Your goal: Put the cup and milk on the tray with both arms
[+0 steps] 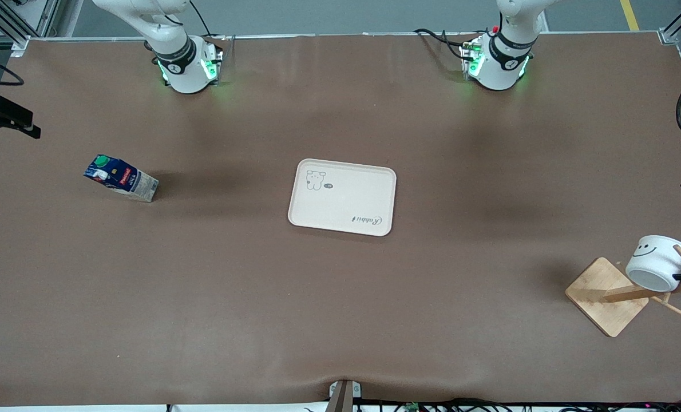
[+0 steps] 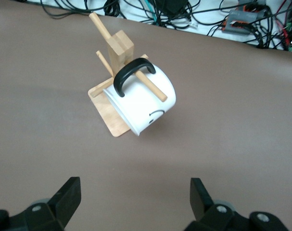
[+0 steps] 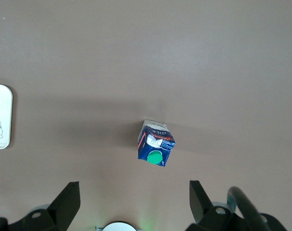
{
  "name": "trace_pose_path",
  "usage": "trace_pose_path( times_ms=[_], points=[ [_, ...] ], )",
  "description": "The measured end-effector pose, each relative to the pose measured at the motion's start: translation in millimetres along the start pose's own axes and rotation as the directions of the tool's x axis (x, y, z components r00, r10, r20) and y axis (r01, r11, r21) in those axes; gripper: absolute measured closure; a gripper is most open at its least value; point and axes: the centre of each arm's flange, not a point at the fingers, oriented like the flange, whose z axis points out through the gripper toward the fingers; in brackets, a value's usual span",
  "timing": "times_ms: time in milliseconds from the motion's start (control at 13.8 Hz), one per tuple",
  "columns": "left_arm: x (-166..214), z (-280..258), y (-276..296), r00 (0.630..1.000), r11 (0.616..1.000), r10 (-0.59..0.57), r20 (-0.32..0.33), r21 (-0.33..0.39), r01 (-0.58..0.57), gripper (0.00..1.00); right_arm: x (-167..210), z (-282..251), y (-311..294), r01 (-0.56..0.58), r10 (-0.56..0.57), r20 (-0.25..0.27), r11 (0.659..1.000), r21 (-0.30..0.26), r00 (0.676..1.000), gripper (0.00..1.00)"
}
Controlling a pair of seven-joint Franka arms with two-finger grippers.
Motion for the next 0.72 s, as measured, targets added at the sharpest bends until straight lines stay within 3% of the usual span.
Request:
trace_pose_path(
  times_ms=[290, 579, 724],
  points=[
    [-9.5, 34.0, -40.2, 0.993, 0.987, 0.099, -0.069, -0.122, -0.107, 0.0, 11.6, 12.2, 0.1, 0.0, -0.001, 0.003, 1.0, 0.02, 1.0, 0.0],
    [-15.7, 91.7, -79.2, 0.972, 0.944, 0.178, -0.156, -0.252, -0.214, 0.0, 23.4, 29.4, 3.4, -0.005, 0.004, 0.024, 0.999, 0.035, 1.0, 0.0],
    [-16.8, 118.3, -88.6, 0.96, 0.927, 0.195, -0.2, -0.283, -0.247, 0.0, 23.7, 30.2, 4.9, -0.008, 0.007, 0.026, 0.999, 0.037, 1.0, 0.0]
  ],
)
